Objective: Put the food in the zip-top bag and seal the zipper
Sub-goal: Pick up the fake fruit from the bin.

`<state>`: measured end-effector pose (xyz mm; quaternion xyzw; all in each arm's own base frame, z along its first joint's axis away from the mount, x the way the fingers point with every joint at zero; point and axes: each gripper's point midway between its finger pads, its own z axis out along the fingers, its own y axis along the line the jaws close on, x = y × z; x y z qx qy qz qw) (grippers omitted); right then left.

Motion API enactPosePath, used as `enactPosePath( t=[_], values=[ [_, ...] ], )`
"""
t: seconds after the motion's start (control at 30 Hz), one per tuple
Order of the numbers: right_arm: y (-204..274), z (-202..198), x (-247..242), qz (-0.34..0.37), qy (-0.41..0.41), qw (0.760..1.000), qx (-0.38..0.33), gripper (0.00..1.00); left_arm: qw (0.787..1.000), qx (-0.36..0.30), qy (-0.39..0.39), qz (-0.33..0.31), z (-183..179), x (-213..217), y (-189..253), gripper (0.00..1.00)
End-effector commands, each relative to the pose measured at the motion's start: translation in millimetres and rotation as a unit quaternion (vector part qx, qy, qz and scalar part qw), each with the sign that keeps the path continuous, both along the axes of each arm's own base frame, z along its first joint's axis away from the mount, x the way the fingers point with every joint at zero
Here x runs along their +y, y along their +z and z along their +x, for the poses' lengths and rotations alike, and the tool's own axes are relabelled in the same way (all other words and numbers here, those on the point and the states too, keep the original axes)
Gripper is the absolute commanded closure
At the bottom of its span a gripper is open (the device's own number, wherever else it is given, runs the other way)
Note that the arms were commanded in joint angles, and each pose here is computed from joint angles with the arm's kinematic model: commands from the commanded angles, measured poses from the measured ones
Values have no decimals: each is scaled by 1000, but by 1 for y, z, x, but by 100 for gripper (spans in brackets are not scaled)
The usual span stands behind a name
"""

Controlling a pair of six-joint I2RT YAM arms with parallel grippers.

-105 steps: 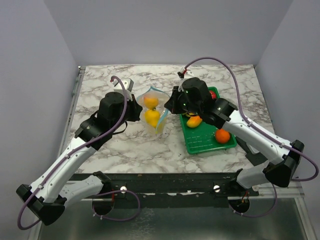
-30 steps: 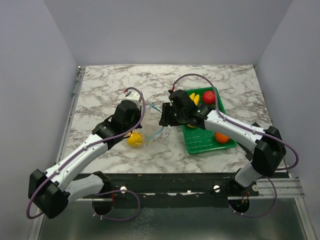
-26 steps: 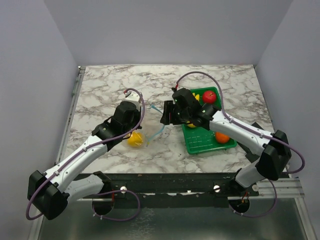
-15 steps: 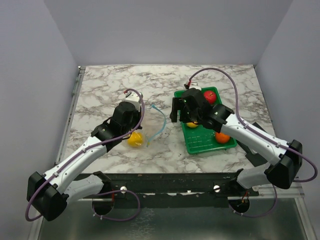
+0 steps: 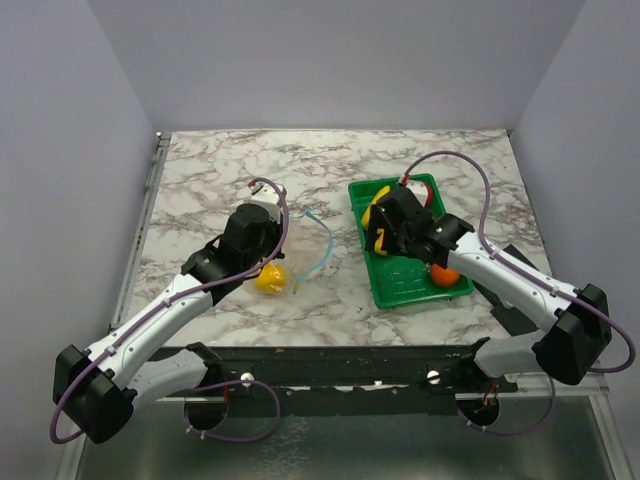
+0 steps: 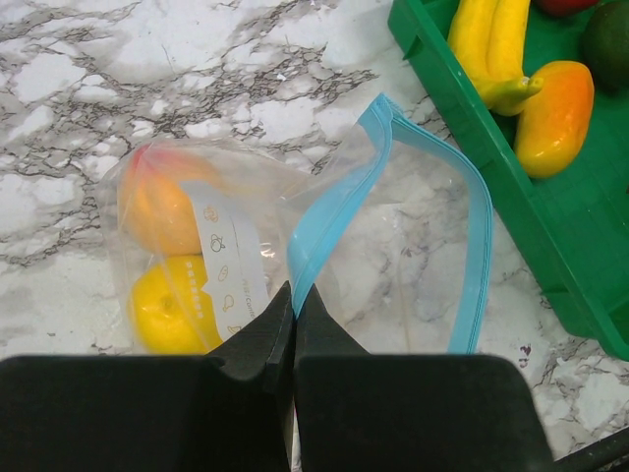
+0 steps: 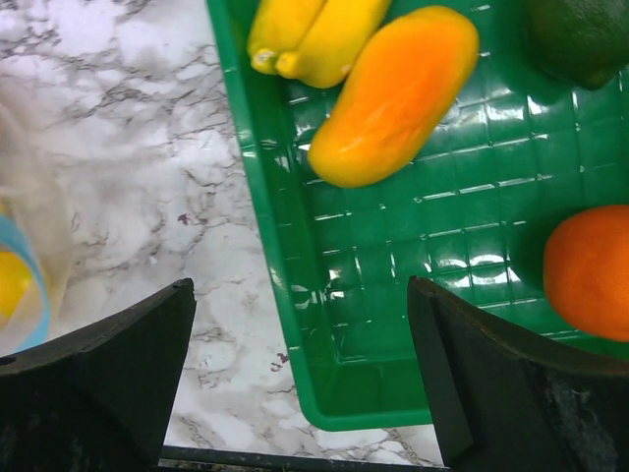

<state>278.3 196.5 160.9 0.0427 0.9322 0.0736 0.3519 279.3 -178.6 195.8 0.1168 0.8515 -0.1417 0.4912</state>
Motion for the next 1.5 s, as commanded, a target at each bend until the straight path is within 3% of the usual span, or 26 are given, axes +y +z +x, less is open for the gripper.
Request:
enactPosePath(
  t=[0.0, 0.1, 0.93, 1.2, 1.47],
  values=[
    [-18, 2, -12, 20, -42, 999, 26, 5, 1000, -8, -12, -7, -2, -3, 4, 100],
    [-28, 7, -17, 35, -63, 997, 39, 0, 1000, -10, -11, -7, -1, -2, 4, 100],
    [-79, 65, -49, 114, -203, 971, 57, 1, 1000, -10, -11, -2, -1, -1, 3, 100],
    [-89, 78, -48, 116, -210, 969, 60, 4, 1000, -10, -11, -1, -1, -1, 3, 100],
    [-98, 83, -48, 122, -218, 966, 63, 17, 1000, -10, -9, 0, -1, 0, 2, 100]
  ],
)
